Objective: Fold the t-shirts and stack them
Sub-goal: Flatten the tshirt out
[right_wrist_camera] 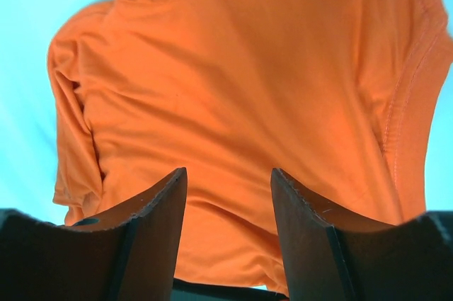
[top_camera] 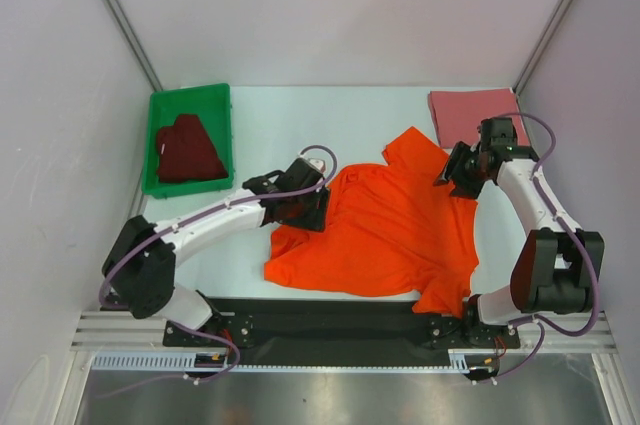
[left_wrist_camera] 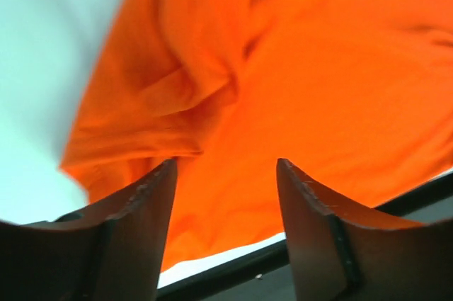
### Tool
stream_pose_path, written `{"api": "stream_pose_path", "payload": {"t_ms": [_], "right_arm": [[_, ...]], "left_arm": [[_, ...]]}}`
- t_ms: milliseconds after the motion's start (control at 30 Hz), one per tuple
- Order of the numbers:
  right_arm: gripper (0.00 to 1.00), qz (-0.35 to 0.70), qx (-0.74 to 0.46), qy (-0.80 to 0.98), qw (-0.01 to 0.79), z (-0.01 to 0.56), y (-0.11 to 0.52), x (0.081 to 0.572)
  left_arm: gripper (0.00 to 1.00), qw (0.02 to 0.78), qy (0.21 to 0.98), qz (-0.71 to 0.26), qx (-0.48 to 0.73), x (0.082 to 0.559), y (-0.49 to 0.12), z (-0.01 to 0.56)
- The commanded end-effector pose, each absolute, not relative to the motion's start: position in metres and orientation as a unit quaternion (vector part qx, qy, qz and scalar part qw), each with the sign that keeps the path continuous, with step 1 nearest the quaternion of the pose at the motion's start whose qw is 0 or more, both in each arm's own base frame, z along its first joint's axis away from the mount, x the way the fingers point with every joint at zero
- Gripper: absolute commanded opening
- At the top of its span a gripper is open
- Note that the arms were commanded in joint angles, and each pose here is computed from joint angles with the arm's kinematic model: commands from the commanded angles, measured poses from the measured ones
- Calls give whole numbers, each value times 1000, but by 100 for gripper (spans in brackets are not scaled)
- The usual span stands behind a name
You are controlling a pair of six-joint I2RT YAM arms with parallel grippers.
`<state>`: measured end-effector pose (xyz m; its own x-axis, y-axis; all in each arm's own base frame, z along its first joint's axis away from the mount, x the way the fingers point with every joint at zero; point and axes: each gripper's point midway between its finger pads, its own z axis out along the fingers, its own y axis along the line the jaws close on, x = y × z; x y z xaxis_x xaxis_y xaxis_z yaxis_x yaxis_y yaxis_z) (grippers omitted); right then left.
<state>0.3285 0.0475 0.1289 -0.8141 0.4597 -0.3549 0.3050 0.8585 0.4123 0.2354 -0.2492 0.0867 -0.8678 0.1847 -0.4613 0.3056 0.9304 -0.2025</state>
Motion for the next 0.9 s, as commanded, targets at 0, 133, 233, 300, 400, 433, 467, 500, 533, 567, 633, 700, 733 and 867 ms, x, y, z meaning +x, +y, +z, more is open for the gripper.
{"api": "stream_pose_path", "payload": {"t_ms": [0, 133, 233, 300, 400, 433, 467, 500, 533, 567, 633, 700, 733, 867], "right_arm": [[57, 190, 197, 930, 246, 139, 52, 330], [57, 193, 196, 928, 250, 143, 53, 333], [58, 186, 194, 930, 252, 145, 50, 334], [58, 187, 192, 930, 252, 147, 51, 334], [58, 190, 192, 930, 250, 145, 52, 333], [58, 192, 191, 929, 252, 144, 52, 334], [58, 194, 192, 929, 251, 143, 53, 334], [58, 196, 191, 929, 250, 142, 54, 333], [58, 195, 190, 929, 250, 141, 55, 335], [58, 195, 189, 929, 251, 141, 54, 335], [58, 196, 188, 929, 249, 138, 55, 337], [58, 198, 188, 930, 248, 137, 56, 338], [58, 201, 186, 929, 248, 137, 57, 340], [58, 204, 185, 930, 245, 136, 58, 343]], "left_arm": [[67, 274, 951, -109, 89, 253, -224, 108], [63, 255, 955, -141, 57, 266, -214, 104], [57, 229, 951, -190, 87, 265, -233, 93], [55, 210, 951, -204, 96, 265, -240, 83], [47, 185, 956, -211, 91, 262, -245, 71], [47, 181, 956, -212, 89, 261, -245, 68], [47, 180, 956, -215, 86, 260, -245, 68], [47, 173, 959, -210, 83, 256, -242, 64], [47, 176, 959, -207, 82, 256, -240, 65], [47, 175, 961, -200, 81, 254, -237, 64], [51, 173, 962, -194, 81, 252, -234, 61], [54, 173, 963, -188, 82, 253, -232, 59], [55, 173, 963, -187, 83, 254, -232, 58], [56, 171, 969, -158, 89, 261, -227, 47]]}}
